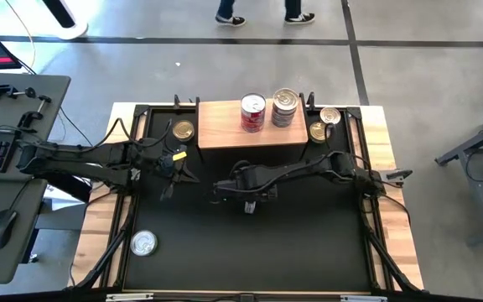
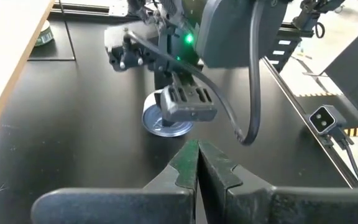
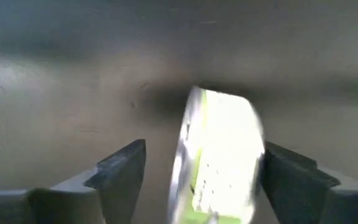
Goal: Stack canned seafood by type on shelf
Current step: Put the green tuna can on the shelf
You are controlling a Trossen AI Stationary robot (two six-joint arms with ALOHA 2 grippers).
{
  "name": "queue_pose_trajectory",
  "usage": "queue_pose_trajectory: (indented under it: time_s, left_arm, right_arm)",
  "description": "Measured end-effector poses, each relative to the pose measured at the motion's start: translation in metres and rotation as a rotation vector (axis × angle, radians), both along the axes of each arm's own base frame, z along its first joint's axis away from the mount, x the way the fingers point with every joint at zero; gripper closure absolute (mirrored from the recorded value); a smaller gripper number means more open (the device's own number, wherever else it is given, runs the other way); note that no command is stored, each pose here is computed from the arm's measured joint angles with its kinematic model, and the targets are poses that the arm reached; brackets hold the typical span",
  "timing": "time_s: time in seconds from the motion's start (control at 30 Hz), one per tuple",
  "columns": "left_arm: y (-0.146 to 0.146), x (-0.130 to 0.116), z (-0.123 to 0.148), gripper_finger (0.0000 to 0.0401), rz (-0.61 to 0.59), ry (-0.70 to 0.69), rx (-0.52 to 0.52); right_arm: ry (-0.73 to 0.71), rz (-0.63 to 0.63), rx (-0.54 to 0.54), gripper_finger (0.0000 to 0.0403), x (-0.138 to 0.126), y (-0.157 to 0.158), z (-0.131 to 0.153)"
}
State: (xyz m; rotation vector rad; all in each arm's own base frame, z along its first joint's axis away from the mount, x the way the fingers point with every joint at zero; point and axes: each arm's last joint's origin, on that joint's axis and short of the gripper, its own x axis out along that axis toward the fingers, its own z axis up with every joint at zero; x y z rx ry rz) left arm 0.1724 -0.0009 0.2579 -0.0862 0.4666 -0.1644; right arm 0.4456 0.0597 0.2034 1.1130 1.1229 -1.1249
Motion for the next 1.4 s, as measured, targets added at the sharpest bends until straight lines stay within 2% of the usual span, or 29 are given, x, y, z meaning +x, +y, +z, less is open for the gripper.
queue_pose_trajectory:
  time_s: [0.1, 0.3, 0.47, 0.53, 0.63, 0.77, 0.87, 0.97, 1.07, 1.13, 1.23, 1.3, 1.4]
  left_arm:
    - [0.0, 0.0, 0.0, 0.0401, 0.0, 0.0, 0.0]
    - [0.0, 0.0, 0.0, 0.0401, 0.022, 0.008, -0.042]
    - [0.0, 0.002, 0.006, 0.0401, 0.051, -0.043, -0.101]
    - [0.0, 0.001, 0.015, 0.0401, 0.057, -0.119, -0.126]
    - [0.0, -0.005, 0.043, 0.0401, 0.058, -0.242, -0.128]
    - [0.003, -0.017, 0.087, 0.0401, 0.13, -0.354, -0.026]
    - [0.005, -0.025, 0.11, 0.0401, 0.198, -0.369, 0.049]
    - [0.006, -0.032, 0.124, 0.0401, 0.237, -0.36, 0.071]
    - [0.006, -0.037, 0.128, 0.0401, 0.241, -0.335, 0.064]
    - [0.005, -0.04, 0.126, 0.0401, 0.242, -0.307, 0.048]
    - [0.005, -0.042, 0.121, 0.0401, 0.26, -0.258, 0.026]
    - [0.004, -0.043, 0.119, 0.0401, 0.265, -0.233, 0.031]
    - [0.004, -0.043, 0.118, 0.0401, 0.274, -0.228, 0.029]
  right_arm:
    - [-0.002, 0.007, 0.004, 0.0153, 0.001, 0.0, -0.001]
    - [0.047, 0.079, 0.011, 0.0276, -0.003, 0.002, -0.004]
    - [0.069, 0.199, -0.015, 0.0284, -0.007, 0.002, 0.004]
    - [0.058, 0.243, -0.034, 0.0284, -0.013, 0.002, 0.019]
    - [0.013, 0.284, -0.106, 0.0284, -0.025, 0.004, 0.048]
    - [-0.158, 0.294, -0.226, 0.0284, -0.029, 0.008, 0.079]
    - [-0.354, 0.278, -0.316, 0.0284, -0.02, 0.004, 0.092]
    - [-0.505, 0.241, -0.398, 0.0284, -0.012, -0.008, 0.096]
    - [-0.576, 0.201, -0.45, 0.0284, -0.018, -0.023, 0.097]
    - [-0.612, 0.165, -0.478, 0.0284, -0.031, -0.03, 0.1]
    - [-0.712, 0.041, -0.514, 0.0284, -0.055, -0.039, 0.099]
    - [-0.825, -0.067, -0.54, 0.0284, -0.063, -0.045, 0.089]
    - [-1.033, -0.184, -0.546, 0.0284, -0.062, -0.059, 0.074]
